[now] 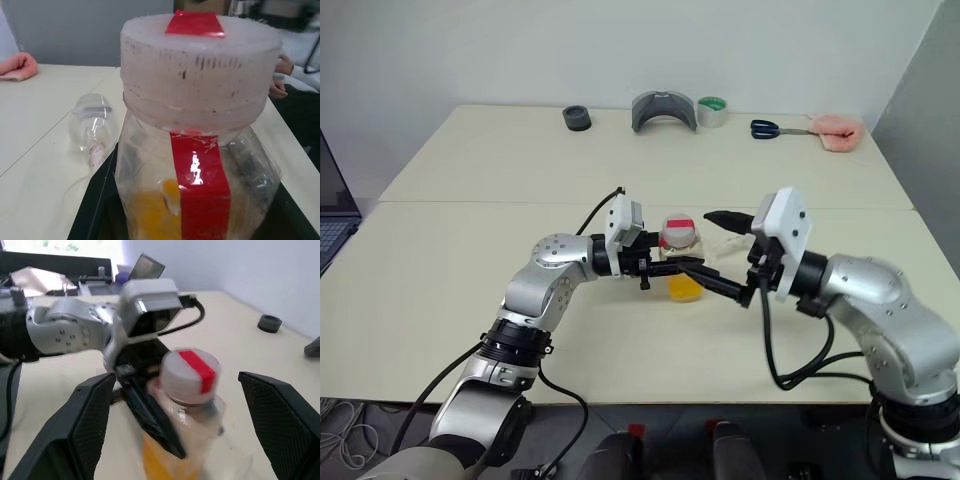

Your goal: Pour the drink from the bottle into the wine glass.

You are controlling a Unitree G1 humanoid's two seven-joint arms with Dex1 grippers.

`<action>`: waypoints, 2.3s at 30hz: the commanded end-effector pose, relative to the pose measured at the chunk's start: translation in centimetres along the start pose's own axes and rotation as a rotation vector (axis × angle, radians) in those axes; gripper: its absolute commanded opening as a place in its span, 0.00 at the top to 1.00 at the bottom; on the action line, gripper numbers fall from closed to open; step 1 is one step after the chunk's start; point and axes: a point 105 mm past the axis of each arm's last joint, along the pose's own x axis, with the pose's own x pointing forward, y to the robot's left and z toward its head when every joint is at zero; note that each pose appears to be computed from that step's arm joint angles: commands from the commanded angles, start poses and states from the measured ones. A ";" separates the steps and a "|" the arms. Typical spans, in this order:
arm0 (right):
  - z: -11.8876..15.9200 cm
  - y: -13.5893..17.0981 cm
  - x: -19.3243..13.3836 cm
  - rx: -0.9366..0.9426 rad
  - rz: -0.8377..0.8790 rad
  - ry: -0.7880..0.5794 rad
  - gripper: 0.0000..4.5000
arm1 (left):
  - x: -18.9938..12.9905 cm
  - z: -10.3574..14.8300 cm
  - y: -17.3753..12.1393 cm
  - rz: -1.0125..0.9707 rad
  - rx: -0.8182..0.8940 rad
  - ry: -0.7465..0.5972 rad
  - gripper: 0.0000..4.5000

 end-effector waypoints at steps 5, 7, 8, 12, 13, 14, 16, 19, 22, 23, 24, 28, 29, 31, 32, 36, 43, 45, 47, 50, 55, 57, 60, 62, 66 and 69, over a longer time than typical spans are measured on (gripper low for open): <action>0.4 -0.1 2.4 -0.059 -0.341 -0.051 0.07 | 0.5 1.5 0.3 -0.024 0.058 -0.040 0.60; 0.4 0.1 2.8 -0.040 -0.384 -0.066 0.07 | 0.6 1.4 0.3 -0.029 0.059 -0.039 0.60; 0.4 0.3 3.0 -0.034 -0.392 -0.069 0.07 | 0.6 1.4 0.3 -0.031 0.060 -0.039 0.60; 0.6 0.2 3.4 -0.013 -0.426 -0.092 0.07 | 0.7 1.1 0.2 -0.036 0.063 -0.033 0.60; 0.6 0.2 3.5 -0.004 -0.427 -0.091 0.07 | 0.7 1.1 0.2 -0.037 0.064 -0.032 0.60; 0.5 0.2 3.6 0.002 -0.423 -0.089 0.07 | 0.7 1.0 0.2 -0.038 0.065 -0.032 0.60; 0.4 0.2 3.8 0.010 -0.421 -0.085 0.07 | 0.6 1.0 0.2 -0.038 0.067 -0.030 0.60; 0.3 0.2 4.0 0.021 -0.418 -0.081 0.10 | 0.5 0.9 0.1 -0.036 0.070 -0.026 0.60; 0.0 0.3 4.1 0.034 -0.405 -0.064 0.28 | 0.5 0.9 0.1 -0.035 0.072 -0.024 0.60; -0.1 0.3 4.1 0.036 -0.400 -0.061 0.36 | 0.5 0.9 0.1 -0.034 0.072 -0.024 0.60; -0.1 0.3 4.2 0.039 -0.397 -0.059 0.44 | 0.5 0.8 0.1 -0.034 0.073 -0.023 0.60; -0.5 0.5 4.2 0.050 -0.377 -0.040 0.59 | 0.4 0.8 0.1 -0.033 0.076 -0.023 0.60; -0.6 0.6 4.3 0.055 -0.363 -0.031 0.59 | 0.4 0.8 0.1 -0.033 0.077 -0.022 0.60; -0.8 0.8 4.4 0.065 -0.335 -0.022 0.59 | 0.4 0.9 0.1 -0.035 0.079 -0.022 0.60; -0.9 0.9 4.4 0.068 -0.316 -0.020 0.59 | 0.4 0.9 0.0 -0.036 0.079 -0.022 0.60; -1.3 0.7 4.2 0.004 -0.143 -0.002 0.59 | 0.5 1.0 0.0 -0.047 0.086 -0.021 0.60; -2.8 -2.0 2.5 -0.062 0.320 0.127 0.59 | 0.3 1.3 -0.2 -0.081 0.118 -0.006 0.60; -3.0 -2.3 2.5 -0.042 0.347 0.148 0.59 | 0.3 1.3 -0.2 -0.081 0.119 -0.005 0.60; -2.8 -2.7 2.6 -0.029 0.328 0.135 0.59 | 0.3 1.3 -0.2 -0.079 0.119 -0.008 0.61; -1.5 -4.2 2.3 -0.020 0.200 0.060 0.35 | 0.4 1.3 -0.2 -0.068 0.111 -0.013 0.61; 0.2 -3.2 0.2 -0.034 0.095 0.039 0.12 | 0.4 1.2 0.1 -0.043 0.096 -0.015 0.61; 0.3 -2.4 -0.2 -0.047 0.040 0.039 0.12 | 0.5 1.0 0.2 -0.035 0.098 -0.009 0.61; 0.1 -0.5 0.4 -0.009 -0.072 -0.001 0.12 | 0.8 0.9 0.3 -0.031 0.099 -0.005 0.61; -0.1 0.2 1.2 0.044 -0.196 -0.042 0.12 | 0.9 0.8 0.4 -0.031 0.098 -0.003 0.61; -0.3 0.7 2.6 0.077 -0.341 -0.065 0.12 | 1.2 0.6 0.4 -0.034 0.103 0.006 0.61; -0.5 0.0 2.7 0.068 -0.443 -0.062 0.12 | 1.4 0.6 0.4 -0.036 0.104 0.004 0.61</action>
